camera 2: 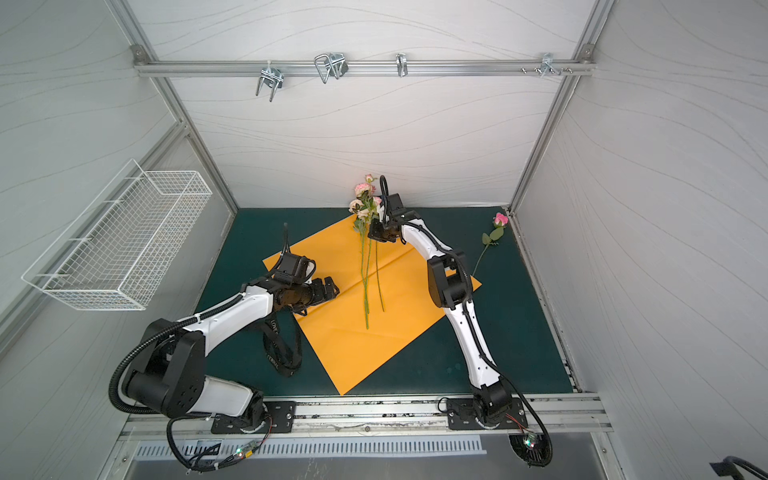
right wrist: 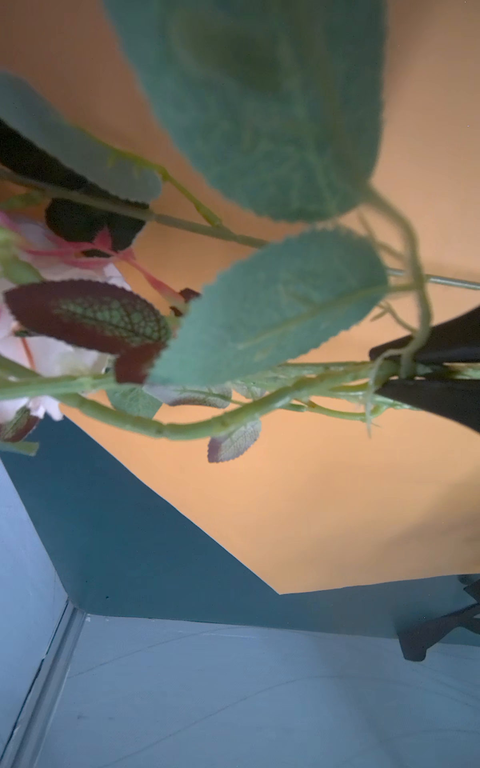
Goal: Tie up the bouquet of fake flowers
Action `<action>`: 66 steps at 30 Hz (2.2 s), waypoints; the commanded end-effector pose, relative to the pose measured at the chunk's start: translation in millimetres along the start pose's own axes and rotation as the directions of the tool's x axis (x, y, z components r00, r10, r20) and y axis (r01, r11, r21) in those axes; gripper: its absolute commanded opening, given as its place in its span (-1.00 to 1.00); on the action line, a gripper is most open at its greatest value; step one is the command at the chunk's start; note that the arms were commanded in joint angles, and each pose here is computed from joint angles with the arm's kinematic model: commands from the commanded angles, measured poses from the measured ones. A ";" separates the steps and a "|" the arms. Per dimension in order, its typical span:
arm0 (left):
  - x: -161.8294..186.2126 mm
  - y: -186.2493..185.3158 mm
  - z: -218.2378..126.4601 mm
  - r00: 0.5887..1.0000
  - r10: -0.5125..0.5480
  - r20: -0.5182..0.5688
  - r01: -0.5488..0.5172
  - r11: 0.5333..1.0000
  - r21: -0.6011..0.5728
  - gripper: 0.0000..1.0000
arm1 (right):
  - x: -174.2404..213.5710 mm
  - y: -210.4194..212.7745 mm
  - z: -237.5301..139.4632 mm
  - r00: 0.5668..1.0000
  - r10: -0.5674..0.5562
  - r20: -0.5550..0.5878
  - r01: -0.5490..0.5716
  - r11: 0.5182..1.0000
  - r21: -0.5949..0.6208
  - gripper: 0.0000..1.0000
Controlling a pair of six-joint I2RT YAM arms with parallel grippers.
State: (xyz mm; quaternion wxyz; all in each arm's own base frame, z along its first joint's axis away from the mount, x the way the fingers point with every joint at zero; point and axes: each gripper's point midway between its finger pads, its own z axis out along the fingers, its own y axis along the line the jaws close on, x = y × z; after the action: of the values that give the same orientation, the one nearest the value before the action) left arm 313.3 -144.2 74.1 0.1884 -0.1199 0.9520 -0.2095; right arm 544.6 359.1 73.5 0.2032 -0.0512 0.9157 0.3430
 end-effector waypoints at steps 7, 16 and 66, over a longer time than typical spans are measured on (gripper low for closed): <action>-14.9 -15.5 -5.7 0.999 0.018 0.044 -0.020 0.999 0.039 0.98 | -7.6 4.6 -3.7 1.000 0.016 0.023 -0.015 1.000 -0.027 -0.84; -15.6 -16.1 -5.2 0.999 0.017 0.045 -0.019 0.999 0.041 0.98 | -13.6 22.0 -22.4 0.998 -0.040 0.042 0.041 0.999 -0.026 -0.26; -21.7 -21.3 -20.2 0.996 0.017 0.086 -0.022 0.998 0.052 0.98 | 36.6 -306.0 -261.3 0.945 0.287 0.158 -0.319 0.697 0.642 -0.14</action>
State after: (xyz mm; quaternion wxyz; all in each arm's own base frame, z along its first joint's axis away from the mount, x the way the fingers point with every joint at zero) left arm 316.0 -144.8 88.2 0.2093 -0.1167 0.9459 -0.2188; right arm 501.6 -35.9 58.3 0.1957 0.1803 0.9635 0.0285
